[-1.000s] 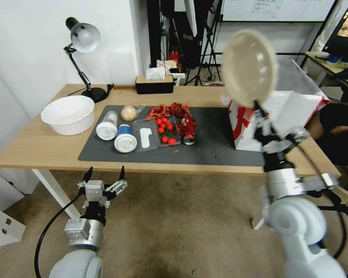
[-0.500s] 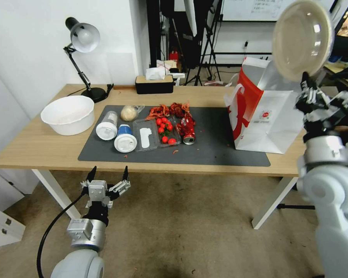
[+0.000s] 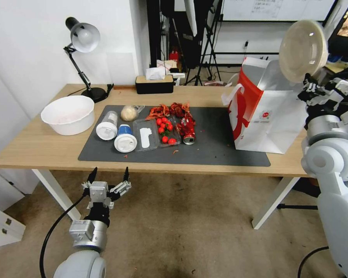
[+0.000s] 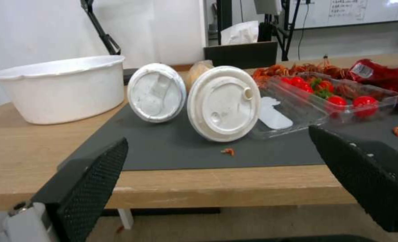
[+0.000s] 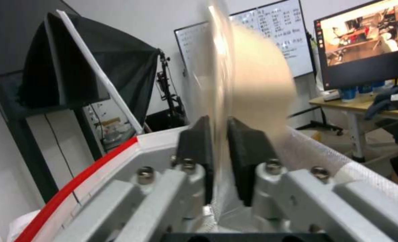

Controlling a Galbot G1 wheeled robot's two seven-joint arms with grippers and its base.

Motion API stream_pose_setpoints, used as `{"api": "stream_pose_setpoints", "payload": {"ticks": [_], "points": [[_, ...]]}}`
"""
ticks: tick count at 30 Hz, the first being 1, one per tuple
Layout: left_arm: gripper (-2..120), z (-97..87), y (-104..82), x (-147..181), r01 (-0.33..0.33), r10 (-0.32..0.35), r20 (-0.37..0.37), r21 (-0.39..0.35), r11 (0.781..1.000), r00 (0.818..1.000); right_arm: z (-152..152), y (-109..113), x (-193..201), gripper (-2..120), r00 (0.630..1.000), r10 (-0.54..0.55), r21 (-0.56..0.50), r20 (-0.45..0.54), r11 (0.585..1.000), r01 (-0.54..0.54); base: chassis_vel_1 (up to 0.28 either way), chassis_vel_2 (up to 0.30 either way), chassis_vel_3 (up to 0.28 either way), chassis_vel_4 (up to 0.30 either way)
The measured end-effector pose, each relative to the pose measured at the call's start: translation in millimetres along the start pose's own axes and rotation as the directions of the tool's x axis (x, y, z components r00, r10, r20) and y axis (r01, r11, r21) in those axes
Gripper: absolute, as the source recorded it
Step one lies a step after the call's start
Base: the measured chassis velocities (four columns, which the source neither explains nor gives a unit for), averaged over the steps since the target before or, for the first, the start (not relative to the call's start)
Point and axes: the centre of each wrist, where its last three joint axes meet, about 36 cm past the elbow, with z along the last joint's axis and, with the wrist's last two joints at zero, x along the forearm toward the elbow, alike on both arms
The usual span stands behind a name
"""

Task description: Pick up the trash from the table and place it into the takeout bag.

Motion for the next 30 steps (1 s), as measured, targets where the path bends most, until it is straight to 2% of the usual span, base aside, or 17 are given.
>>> {"api": "stream_pose_setpoints", "payload": {"ticks": [1,4,5,7,9,12,13,14,17,18,20,22,25,27,29,30], "points": [[100,0.0,0.0,0,0.000,0.000,0.000,0.000,1.000,1.000,0,0,0,13,1.000,0.000,0.000,0.000,1.000,0.000,0.000,0.000,0.000,0.000],[100,1.6,-0.6,0,0.002,-0.002,-0.001,0.001,1.000,1.000,2,1,-2,25,1.000,-0.002,-0.002,-0.016,1.000,0.002,0.000,0.000,0.000,0.000],[100,1.6,-0.6,0,0.002,-0.002,-0.001,0.001,1.000,1.000,2,1,-2,25,1.000,-0.002,-0.002,-0.016,1.000,0.002,0.000,0.000,0.000,0.000],[100,2.1,-0.2,-1,0.004,-0.004,0.000,0.000,1.000,1.000,3,2,-1,37,1.000,-0.005,-0.006,-0.022,1.000,0.005,0.000,0.000,0.000,0.000],[100,2.1,-0.1,-1,0.004,-0.004,0.000,-0.001,1.000,1.000,4,2,-1,41,1.000,-0.007,-0.007,-0.023,1.000,0.006,0.000,0.000,0.000,0.000],[100,2.0,0.3,-1,0.001,-0.001,0.000,-0.003,1.000,1.000,0,4,6,54,0.999,-0.039,-0.027,0.000,0.999,0.039,0.000,0.000,0.000,0.000],[100,1.7,0.5,-1,0.000,0.000,0.002,-0.004,1.000,1.000,-1,6,10,61,0.996,-0.085,-0.063,0.037,0.994,0.087,0.000,0.000,0.000,0.000],[100,1.7,0.5,-1,0.000,0.000,0.002,-0.004,1.000,1.000,-1,6,10,61,0.996,-0.085,-0.063,0.037,0.994,0.087,0.000,0.000,0.000,0.000],[100,1.5,0.9,-2,-0.005,0.005,0.006,-0.001,1.000,1.000,0,10,33,75,0.967,-0.229,-0.157,0.113,0.957,0.245,0.000,0.000,0.000,0.000],[100,1.5,0.9,-2,-0.005,0.005,0.006,-0.001,1.000,1.000,0,10,33,75,0.967,-0.229,-0.157,0.113,0.957,0.245,0.000,0.000,0.000,0.000],[100,1.6,1.3,-2,-0.007,0.007,0.008,-0.001,1.000,1.000,9,12,53,84,0.942,-0.303,-0.177,0.143,0.929,0.326,0.000,0.000,0.000,0.000],[100,1.8,1.6,-2,-0.008,0.008,0.009,-0.001,1.000,1.000,14,13,63,89,0.933,-0.330,-0.182,0.147,0.918,0.353,0.000,0.000,0.000,0.000],[100,2.8,2.4,-2,-0.012,0.012,0.012,0.003,1.000,1.000,31,20,97,99,0.912,-0.387,-0.150,0.139,0.902,0.405,0.000,0.000,0.000,0.000],[100,3.0,2.6,-2,-0.013,0.013,0.012,0.005,1.000,1.000,34,21,102,100,0.909,-0.393,-0.130,0.139,0.902,0.411,0.000,0.000,0.000,0.000],[100,4.0,3.5,-2,-0.016,0.016,0.012,0.006,1.000,1.000,50,21,121,100,0.904,-0.409,-0.042,0.129,0.908,0.417,0.000,0.000,0.000,0.000],[100,4.0,3.5,-2,-0.016,0.016,0.012,0.006,1.000,1.000,50,21,121,100,0.904,-0.409,-0.042,0.129,0.908,0.417,0.000,0.000,0.000,0.000]]}}
